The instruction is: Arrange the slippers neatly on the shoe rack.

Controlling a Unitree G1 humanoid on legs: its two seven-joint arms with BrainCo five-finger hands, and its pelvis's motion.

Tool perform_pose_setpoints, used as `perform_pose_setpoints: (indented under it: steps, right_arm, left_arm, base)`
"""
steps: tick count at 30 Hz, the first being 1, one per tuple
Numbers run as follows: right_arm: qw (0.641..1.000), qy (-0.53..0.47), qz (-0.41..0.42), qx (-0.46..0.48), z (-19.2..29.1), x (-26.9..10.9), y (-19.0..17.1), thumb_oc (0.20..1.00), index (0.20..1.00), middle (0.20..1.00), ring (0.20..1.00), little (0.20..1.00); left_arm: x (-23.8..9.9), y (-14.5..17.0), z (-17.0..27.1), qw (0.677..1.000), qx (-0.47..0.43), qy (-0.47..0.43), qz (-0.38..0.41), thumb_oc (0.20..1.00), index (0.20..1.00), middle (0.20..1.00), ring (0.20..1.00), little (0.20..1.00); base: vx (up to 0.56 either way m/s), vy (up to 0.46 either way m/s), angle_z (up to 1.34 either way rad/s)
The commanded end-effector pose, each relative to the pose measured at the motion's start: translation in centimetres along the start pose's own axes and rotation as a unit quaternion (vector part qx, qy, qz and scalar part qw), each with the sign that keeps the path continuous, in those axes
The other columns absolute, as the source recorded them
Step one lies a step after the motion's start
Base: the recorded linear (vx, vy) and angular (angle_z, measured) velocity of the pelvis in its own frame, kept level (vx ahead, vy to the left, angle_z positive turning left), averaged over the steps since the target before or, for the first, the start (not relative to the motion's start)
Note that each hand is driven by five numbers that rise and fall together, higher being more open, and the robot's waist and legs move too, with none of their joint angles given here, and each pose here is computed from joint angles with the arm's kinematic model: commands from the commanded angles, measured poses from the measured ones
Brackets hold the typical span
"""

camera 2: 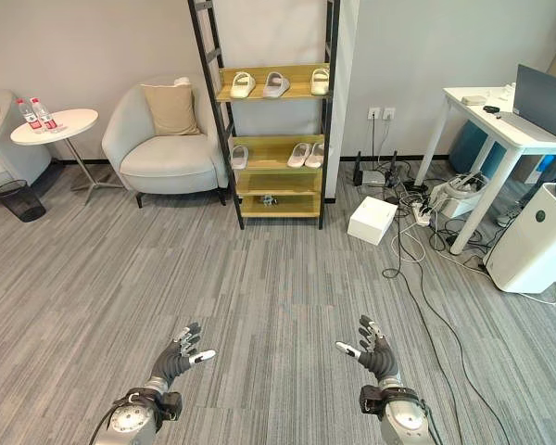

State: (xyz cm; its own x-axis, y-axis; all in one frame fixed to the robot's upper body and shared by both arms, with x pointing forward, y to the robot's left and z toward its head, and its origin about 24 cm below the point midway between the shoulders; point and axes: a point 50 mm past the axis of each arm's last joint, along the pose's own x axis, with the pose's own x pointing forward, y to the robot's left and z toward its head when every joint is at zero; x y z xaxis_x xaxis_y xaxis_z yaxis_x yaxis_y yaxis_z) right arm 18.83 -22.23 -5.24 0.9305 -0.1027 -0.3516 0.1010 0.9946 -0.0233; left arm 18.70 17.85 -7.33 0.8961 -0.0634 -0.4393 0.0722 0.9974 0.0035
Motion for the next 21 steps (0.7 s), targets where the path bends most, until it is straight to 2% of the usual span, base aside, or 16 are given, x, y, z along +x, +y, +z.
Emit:
perform_pose_setpoints:
  steps: [1,21]
  right_arm:
    - [0.998,-0.054,0.028,0.027,1.84,0.38,1.85,1.0,1.0,1.0,1.0,1.0]
    - [0.998,-0.037,0.03,0.037,1.19,0.39,2.11,1.0,1.0,1.0,1.0,1.0]
  left_arm:
    - [0.35,1.2,1.83,0.999,0.013,-0.043,0.012,1.0,1.0,1.0,1.0,1.0]
    - [0.58,0.99,1.97,0.999,0.006,-0.042,0.014,1.0,1.0,1.0,1.0,1.0]
  base:
    - [0.0,0.0,0.0]
    - [0.0,0.0,0.0]
